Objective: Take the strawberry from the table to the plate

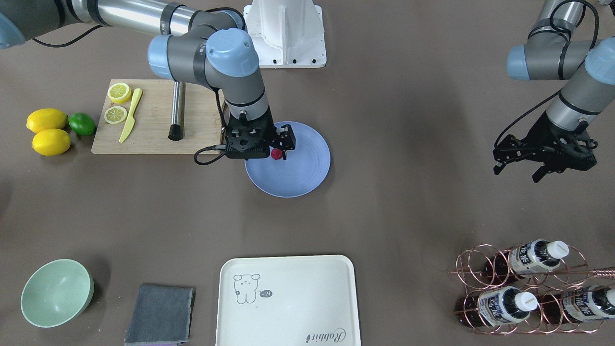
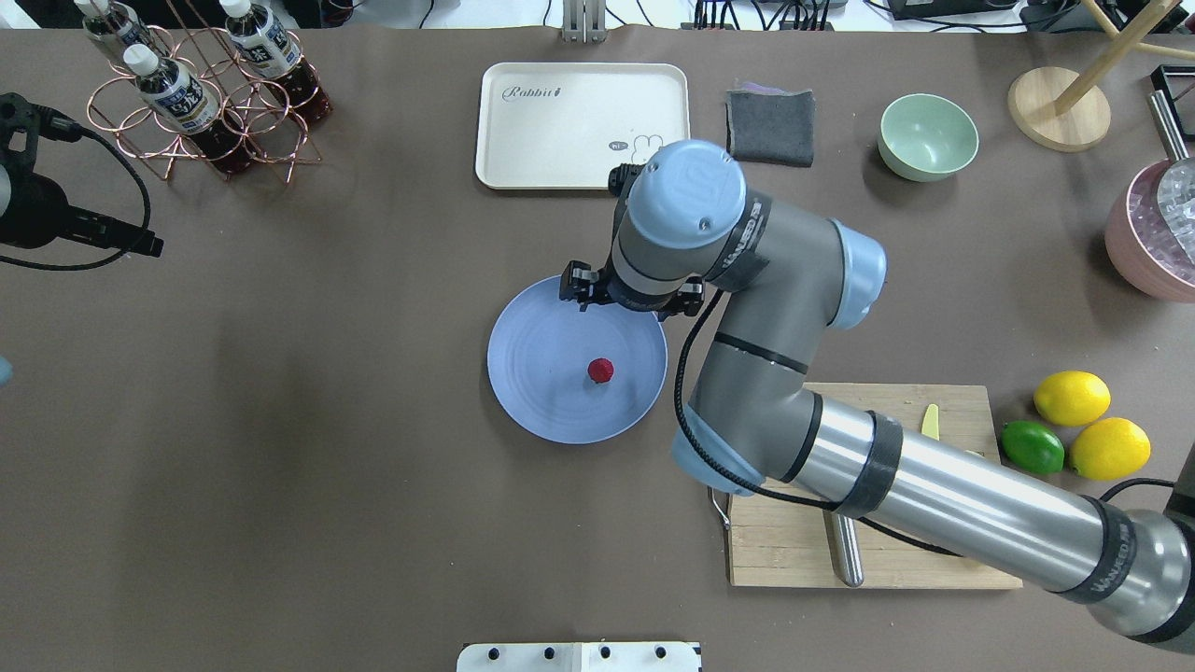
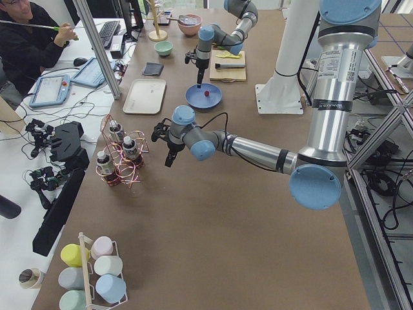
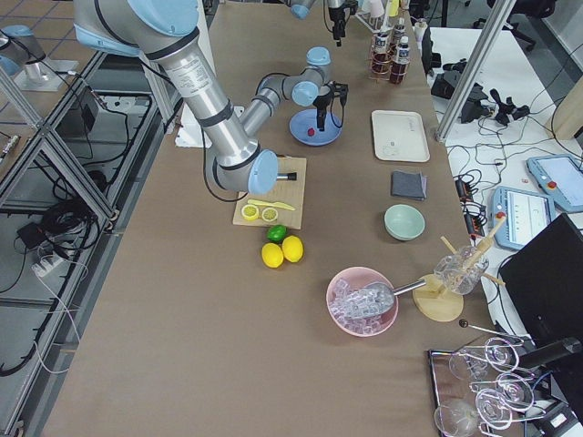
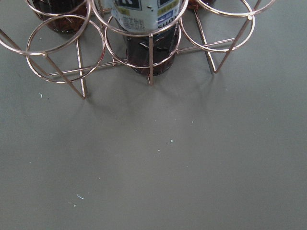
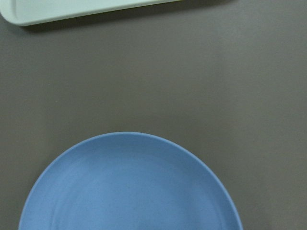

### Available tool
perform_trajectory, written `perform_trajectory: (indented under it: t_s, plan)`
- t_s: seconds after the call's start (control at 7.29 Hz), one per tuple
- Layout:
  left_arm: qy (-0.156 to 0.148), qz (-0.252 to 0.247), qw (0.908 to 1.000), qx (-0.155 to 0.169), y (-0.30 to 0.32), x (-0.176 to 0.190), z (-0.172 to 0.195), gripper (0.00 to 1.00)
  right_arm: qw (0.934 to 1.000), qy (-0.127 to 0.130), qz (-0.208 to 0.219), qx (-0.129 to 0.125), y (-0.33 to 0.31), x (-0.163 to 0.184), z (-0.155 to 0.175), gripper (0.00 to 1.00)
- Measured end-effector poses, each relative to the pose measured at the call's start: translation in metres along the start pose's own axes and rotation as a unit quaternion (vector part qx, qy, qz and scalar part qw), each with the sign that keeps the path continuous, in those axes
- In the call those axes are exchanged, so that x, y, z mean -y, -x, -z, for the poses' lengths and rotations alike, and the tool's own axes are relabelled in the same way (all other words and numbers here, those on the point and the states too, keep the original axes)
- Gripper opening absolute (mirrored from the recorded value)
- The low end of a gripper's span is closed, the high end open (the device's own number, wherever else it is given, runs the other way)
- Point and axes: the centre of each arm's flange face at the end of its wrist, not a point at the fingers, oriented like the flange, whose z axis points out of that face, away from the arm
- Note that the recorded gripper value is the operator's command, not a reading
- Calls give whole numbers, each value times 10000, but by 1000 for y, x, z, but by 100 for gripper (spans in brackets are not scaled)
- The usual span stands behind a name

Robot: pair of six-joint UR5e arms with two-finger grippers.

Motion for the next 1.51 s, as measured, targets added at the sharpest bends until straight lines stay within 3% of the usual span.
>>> perform_trajectory:
  t_s: [0.27,0.55,0.69,0.96,1.1,1.23,1.51]
  plan:
    - [71,21,10000,26,15,-7,4,99,9983,151,114,-555,-72,35,56,100]
    - [142,-250,9993,251,80,-17,30,99,9912,201,656,-1129,-194,66,92,100]
    - [191,-315,9983,442,116,-20,49,99,9868,324,924,-1294,-266,84,106,100]
    - [302,-50,9972,676,180,-31,86,99,9818,677,1259,-1252,-412,113,142,100]
    - [332,175,9966,734,206,-45,98,99,9827,805,1237,-1123,-479,121,158,100]
    - [357,373,9962,702,223,-58,106,99,9852,848,1100,-1009,-536,126,167,100]
    - [405,792,9955,321,242,-71,124,99,9903,642,824,-920,-627,137,163,100]
